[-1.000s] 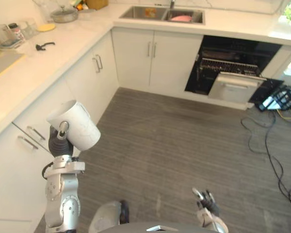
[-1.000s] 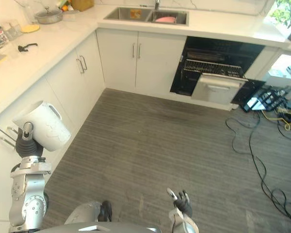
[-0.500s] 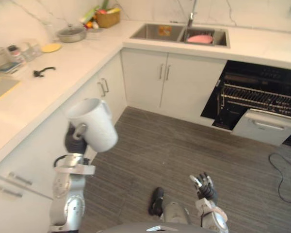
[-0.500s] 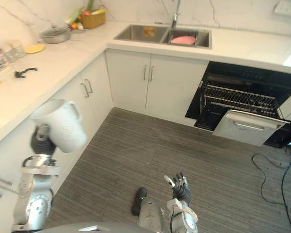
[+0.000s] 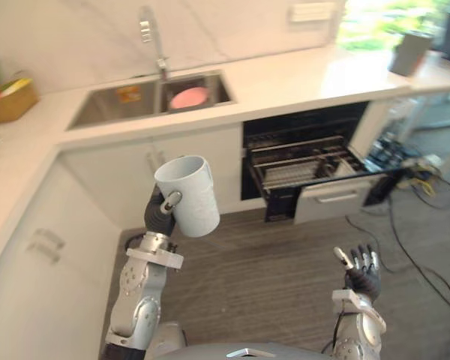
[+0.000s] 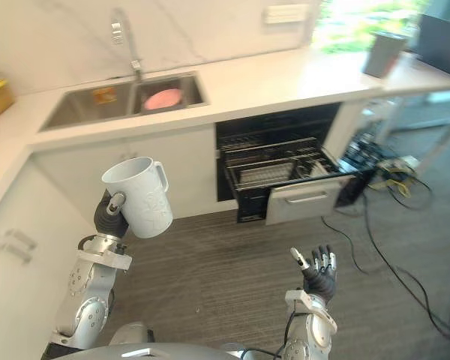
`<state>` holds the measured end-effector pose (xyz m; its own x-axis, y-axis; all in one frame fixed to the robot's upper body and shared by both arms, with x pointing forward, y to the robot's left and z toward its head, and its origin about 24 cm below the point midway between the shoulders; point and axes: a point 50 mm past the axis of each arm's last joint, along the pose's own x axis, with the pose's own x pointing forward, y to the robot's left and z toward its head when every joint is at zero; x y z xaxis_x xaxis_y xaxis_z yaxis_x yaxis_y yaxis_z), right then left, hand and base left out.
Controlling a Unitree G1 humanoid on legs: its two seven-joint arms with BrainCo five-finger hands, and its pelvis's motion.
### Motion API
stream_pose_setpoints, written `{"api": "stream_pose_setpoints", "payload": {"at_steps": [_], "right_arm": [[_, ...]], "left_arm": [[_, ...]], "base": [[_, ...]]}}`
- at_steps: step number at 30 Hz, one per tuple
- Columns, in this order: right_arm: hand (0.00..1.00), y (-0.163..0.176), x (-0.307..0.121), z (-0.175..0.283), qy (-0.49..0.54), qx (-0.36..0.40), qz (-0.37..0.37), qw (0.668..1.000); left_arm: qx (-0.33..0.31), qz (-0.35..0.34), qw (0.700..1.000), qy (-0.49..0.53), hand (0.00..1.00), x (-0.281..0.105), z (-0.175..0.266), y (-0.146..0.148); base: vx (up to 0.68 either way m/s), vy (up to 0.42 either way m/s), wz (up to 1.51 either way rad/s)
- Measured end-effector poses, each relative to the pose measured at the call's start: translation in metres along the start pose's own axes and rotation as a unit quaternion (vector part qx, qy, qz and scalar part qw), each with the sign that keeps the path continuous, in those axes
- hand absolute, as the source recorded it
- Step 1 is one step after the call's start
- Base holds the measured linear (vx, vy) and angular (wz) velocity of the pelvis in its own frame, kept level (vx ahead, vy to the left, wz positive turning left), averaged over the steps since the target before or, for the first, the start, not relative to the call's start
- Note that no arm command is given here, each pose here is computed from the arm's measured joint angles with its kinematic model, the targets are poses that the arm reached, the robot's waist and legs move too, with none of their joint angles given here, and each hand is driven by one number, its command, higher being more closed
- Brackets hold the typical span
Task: Walk over to the sink, pick up the cup, carry it to the dishwasher, place the cup inside the dishwasher, then close the dishwasher door
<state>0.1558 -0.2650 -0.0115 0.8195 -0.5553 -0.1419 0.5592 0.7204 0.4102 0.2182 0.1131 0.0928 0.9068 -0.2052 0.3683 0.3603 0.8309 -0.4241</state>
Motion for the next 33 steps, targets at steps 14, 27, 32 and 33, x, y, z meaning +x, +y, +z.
{"api": "stream_pose_setpoints", "payload": {"at_steps": [14, 27, 32, 33], "right_arm": [[0.00, 0.044, 0.009, 0.003, -0.022, 0.000, 0.114, 0.993], [0.00, 0.045, 0.008, 0.012, -0.020, -0.011, 0.144, 0.989], [0.00, 0.049, 0.009, 0.015, -0.026, -0.005, 0.147, 0.989], [0.00, 0.050, 0.009, 0.014, -0.023, -0.002, 0.147, 0.989]], "left_arm": [[0.063, 0.126, 0.986, -0.087, 1.00, -0.004, 0.044, 0.038], [0.081, 0.151, 0.975, -0.138, 1.00, -0.016, 0.061, 0.047], [0.078, 0.150, 0.976, -0.140, 1.00, -0.016, 0.060, 0.046], [0.079, 0.151, 0.975, -0.141, 1.00, -0.016, 0.061, 0.046]], "base": [[0.46, 0.233, -0.61], [0.20, -0.107, 0.09], [0.11, -0.042, -0.05], [0.03, 0.025, -0.17]]}}
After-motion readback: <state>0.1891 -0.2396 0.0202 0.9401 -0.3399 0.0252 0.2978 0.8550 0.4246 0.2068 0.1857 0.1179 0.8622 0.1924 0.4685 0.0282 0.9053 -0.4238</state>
